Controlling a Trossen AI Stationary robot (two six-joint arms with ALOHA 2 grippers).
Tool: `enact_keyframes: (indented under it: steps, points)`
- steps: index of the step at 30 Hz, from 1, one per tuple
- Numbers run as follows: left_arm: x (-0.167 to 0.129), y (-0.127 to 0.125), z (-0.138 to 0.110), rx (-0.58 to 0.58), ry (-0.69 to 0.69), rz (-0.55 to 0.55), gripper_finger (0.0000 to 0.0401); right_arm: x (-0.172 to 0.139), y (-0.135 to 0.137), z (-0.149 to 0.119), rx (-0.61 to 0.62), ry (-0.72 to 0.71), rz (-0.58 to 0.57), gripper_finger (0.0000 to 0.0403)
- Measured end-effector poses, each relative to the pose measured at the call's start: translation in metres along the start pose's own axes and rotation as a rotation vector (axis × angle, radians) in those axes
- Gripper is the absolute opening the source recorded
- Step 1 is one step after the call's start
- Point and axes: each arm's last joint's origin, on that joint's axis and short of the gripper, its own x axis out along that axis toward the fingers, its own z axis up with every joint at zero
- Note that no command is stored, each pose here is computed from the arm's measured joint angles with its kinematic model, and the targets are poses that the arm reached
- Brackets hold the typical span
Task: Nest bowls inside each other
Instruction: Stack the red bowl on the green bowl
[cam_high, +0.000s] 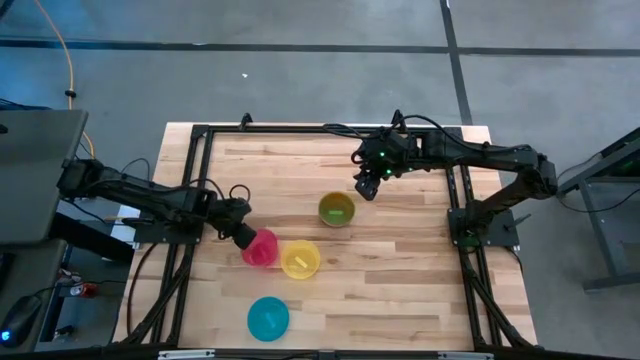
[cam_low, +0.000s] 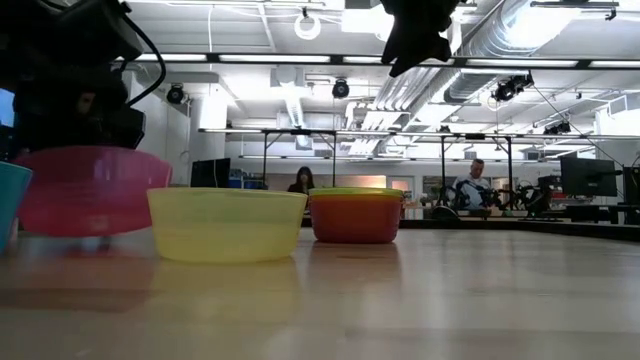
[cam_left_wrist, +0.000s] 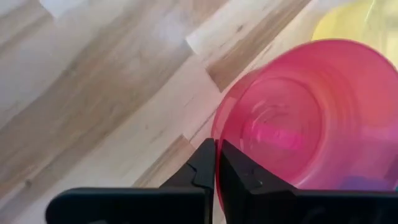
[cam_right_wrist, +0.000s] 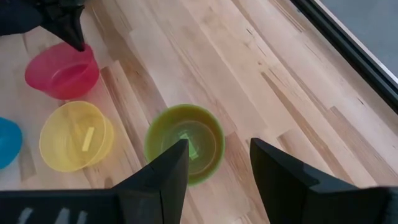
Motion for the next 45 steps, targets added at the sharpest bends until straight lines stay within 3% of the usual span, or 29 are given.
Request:
enact_keyframes:
  steps: [6,14,21,26,32,45]
  points:
    - [-0.004,-0.001,0.014,-0.048,-0.057,-0.038,0.0001,0.000,0.003,-0.001,-0.040,0.003,0.008,0.0165]
    - [-0.032,-0.021,0.049,0.022,-0.211,-0.102,0.0000,-0.004,0.023,-0.003,-0.212,-0.029,0.119,0.0165]
    - [-0.058,-0.031,0.077,0.067,-0.315,-0.088,0.0000,-0.029,0.028,0.002,-0.306,-0.196,0.167,0.0165]
    - [-0.059,-0.038,0.100,0.086,-0.331,-0.052,0.0000,-0.057,0.024,0.002,-0.317,-0.304,0.188,0.0165]
    - [-0.050,-0.058,0.133,0.151,-0.311,-0.016,0.0000,-0.080,0.013,-0.013,-0.289,-0.436,0.222,0.0165]
    - [-0.014,-0.108,0.210,0.285,-0.252,-0.028,0.0000,-0.092,-0.022,-0.088,-0.049,-0.619,0.303,0.0165]
